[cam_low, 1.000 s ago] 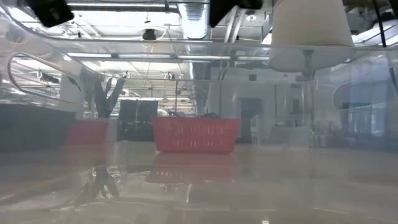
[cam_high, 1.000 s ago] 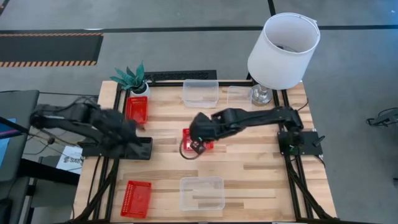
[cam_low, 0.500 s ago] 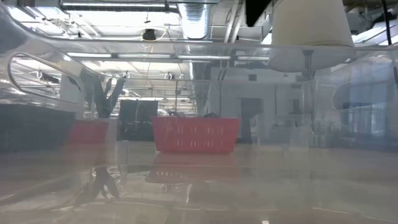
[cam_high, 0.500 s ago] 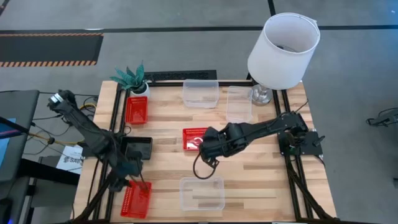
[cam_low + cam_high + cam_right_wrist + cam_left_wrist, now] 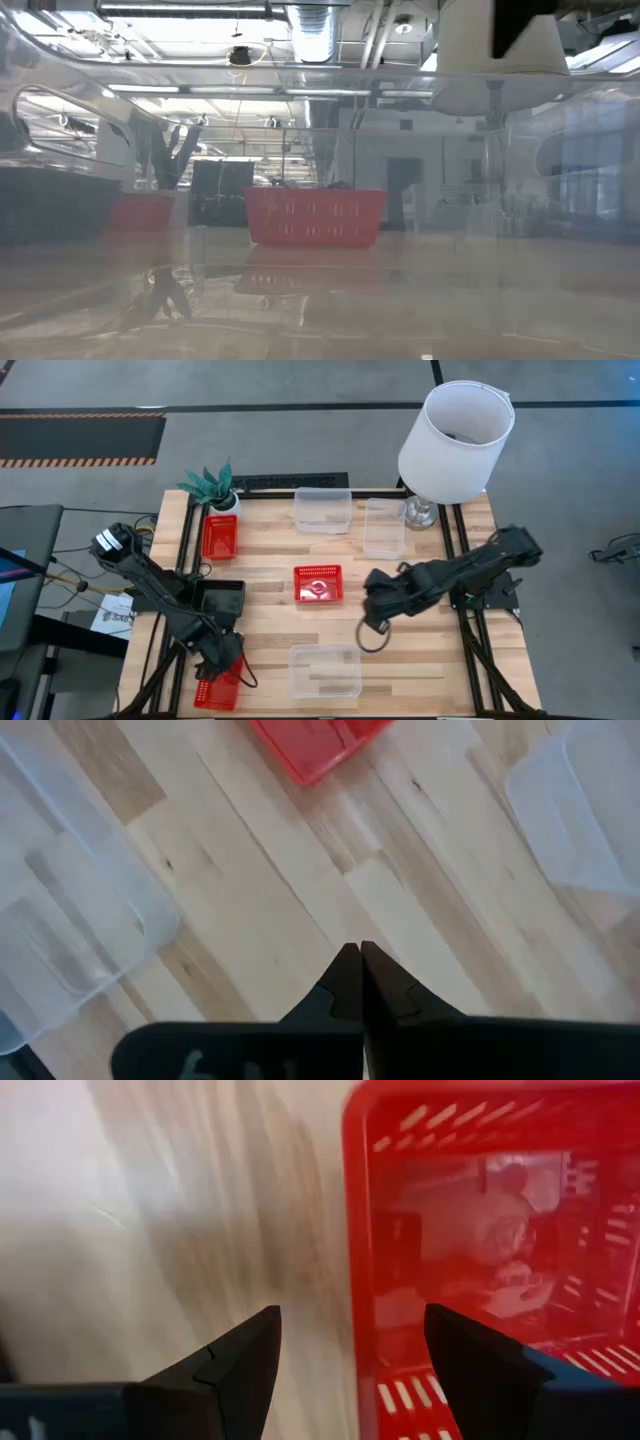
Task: Stack baskets by color
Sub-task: Stack the bottom red bin on the middle red bin
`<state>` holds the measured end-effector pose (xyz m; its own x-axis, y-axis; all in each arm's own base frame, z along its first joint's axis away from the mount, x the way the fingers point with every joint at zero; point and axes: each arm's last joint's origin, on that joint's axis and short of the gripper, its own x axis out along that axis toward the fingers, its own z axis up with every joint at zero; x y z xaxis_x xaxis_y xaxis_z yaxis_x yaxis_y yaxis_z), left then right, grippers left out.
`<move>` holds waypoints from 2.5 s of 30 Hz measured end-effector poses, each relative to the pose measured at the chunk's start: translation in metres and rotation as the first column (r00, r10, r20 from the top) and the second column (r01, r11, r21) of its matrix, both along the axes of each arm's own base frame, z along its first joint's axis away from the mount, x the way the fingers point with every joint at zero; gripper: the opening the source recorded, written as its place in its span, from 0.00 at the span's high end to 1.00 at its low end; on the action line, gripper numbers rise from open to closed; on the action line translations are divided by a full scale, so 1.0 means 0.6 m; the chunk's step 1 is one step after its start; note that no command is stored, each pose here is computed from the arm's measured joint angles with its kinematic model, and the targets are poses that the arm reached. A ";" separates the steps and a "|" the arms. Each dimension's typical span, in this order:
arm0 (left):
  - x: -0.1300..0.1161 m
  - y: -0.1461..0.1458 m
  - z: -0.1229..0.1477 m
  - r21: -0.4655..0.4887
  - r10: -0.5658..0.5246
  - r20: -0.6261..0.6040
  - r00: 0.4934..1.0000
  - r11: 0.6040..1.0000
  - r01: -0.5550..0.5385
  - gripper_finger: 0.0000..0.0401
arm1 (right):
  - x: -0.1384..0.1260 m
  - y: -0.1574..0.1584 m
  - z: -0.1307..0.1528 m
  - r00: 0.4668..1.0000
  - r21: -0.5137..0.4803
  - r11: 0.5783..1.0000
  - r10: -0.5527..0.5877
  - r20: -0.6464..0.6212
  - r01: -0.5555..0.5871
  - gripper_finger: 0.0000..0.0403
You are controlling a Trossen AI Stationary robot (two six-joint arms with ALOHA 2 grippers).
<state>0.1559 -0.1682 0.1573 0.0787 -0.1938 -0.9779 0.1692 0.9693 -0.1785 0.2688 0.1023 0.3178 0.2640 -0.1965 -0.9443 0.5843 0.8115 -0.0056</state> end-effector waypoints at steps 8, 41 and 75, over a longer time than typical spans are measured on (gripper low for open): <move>0.006 -0.003 -0.004 -0.012 0.011 0.015 1.000 1.000 -0.010 0.50 | -0.089 -0.007 -0.027 0.959 0.151 0.967 -0.229 0.167 0.204 0.98; 0.065 0.171 0.201 -0.729 0.920 0.189 0.342 0.365 -0.580 1.00 | -0.103 0.000 -0.012 0.807 0.167 0.925 -0.378 0.454 0.340 0.99; 0.278 0.259 0.125 -0.219 0.964 0.071 -0.255 -0.234 -0.947 1.00 | -0.351 -0.151 0.097 0.776 -0.056 0.998 0.062 0.628 -0.035 0.99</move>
<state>0.3227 -0.0130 0.2322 0.3535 0.2411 -0.9038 -0.9266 -0.0419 -0.3736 0.0582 0.0119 0.3762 0.8068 -0.1995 -0.5561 0.4281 0.8461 0.3176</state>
